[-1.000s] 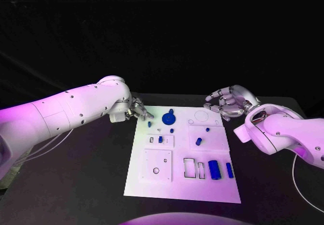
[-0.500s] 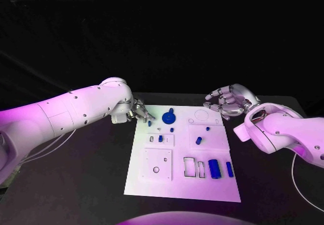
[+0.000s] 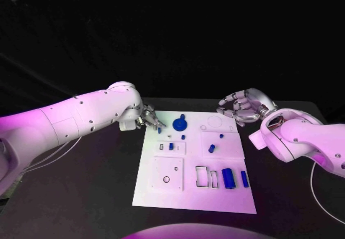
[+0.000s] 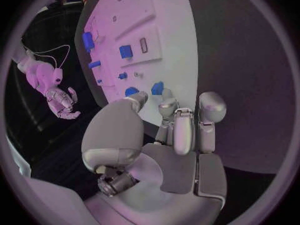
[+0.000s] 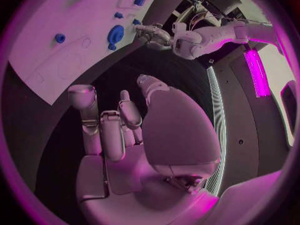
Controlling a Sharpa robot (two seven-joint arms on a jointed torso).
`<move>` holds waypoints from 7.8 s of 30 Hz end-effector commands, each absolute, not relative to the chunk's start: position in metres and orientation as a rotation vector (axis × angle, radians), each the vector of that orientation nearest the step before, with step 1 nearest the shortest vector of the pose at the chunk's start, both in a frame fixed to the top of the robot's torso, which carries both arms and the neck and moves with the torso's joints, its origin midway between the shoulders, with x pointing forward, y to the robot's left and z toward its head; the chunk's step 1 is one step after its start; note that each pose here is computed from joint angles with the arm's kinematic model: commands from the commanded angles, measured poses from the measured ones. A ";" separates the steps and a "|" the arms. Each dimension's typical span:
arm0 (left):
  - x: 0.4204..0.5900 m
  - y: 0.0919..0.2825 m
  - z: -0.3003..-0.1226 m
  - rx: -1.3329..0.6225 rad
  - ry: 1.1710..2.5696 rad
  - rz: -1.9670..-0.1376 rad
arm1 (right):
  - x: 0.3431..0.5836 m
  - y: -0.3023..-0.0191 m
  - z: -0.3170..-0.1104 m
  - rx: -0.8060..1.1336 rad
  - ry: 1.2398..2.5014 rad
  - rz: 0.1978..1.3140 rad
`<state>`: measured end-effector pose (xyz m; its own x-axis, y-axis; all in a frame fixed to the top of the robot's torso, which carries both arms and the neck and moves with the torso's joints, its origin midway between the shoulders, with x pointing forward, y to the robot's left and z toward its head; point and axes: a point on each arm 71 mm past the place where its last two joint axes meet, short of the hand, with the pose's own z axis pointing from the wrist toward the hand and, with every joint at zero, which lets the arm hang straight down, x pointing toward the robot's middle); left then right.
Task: Assemble the parts on the task board
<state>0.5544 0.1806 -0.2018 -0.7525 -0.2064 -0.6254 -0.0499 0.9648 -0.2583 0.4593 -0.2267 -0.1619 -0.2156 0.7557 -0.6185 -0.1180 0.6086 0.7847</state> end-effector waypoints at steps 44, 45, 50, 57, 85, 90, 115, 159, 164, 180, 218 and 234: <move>0.542 0.185 -0.199 -0.309 2.415 -0.507 | 0.459 -0.227 -0.162 0.528 1.593 0.876; 0.539 0.185 -0.198 -0.316 2.410 -0.523 | 0.459 -0.227 -0.162 0.528 1.593 0.876; 0.526 0.186 -0.192 -0.318 2.390 -0.583 | 0.459 -0.228 -0.161 0.529 1.589 0.875; 0.509 0.184 -0.187 -0.267 2.350 -0.607 | 0.459 -0.229 -0.162 0.530 1.585 0.875; 0.484 0.170 -0.219 -0.108 2.388 -0.468 | 0.458 -0.229 -0.164 0.534 1.579 0.880; 0.483 0.170 -0.220 -0.094 2.392 -0.454 | 0.458 -0.229 -0.164 0.534 1.580 0.881; 0.483 0.172 -0.220 -0.092 2.372 -0.403 | 0.458 -0.229 -0.164 0.534 1.581 0.882; 0.478 0.163 -0.224 -0.052 2.411 -0.418 | 0.458 -0.231 -0.164 0.536 1.583 0.880; 0.478 0.163 -0.225 -0.055 2.415 -0.416 | 0.457 -0.231 -0.164 0.536 1.583 0.879; 0.480 0.164 -0.226 -0.069 2.417 -0.411 | 0.457 -0.231 -0.164 0.536 1.583 0.879; 0.484 0.173 -0.228 -0.091 2.420 -0.385 | 0.457 -0.233 -0.164 0.538 1.583 0.878; 0.484 0.178 -0.213 -0.139 2.336 -0.439 | 0.457 -0.233 -0.164 0.537 1.581 0.879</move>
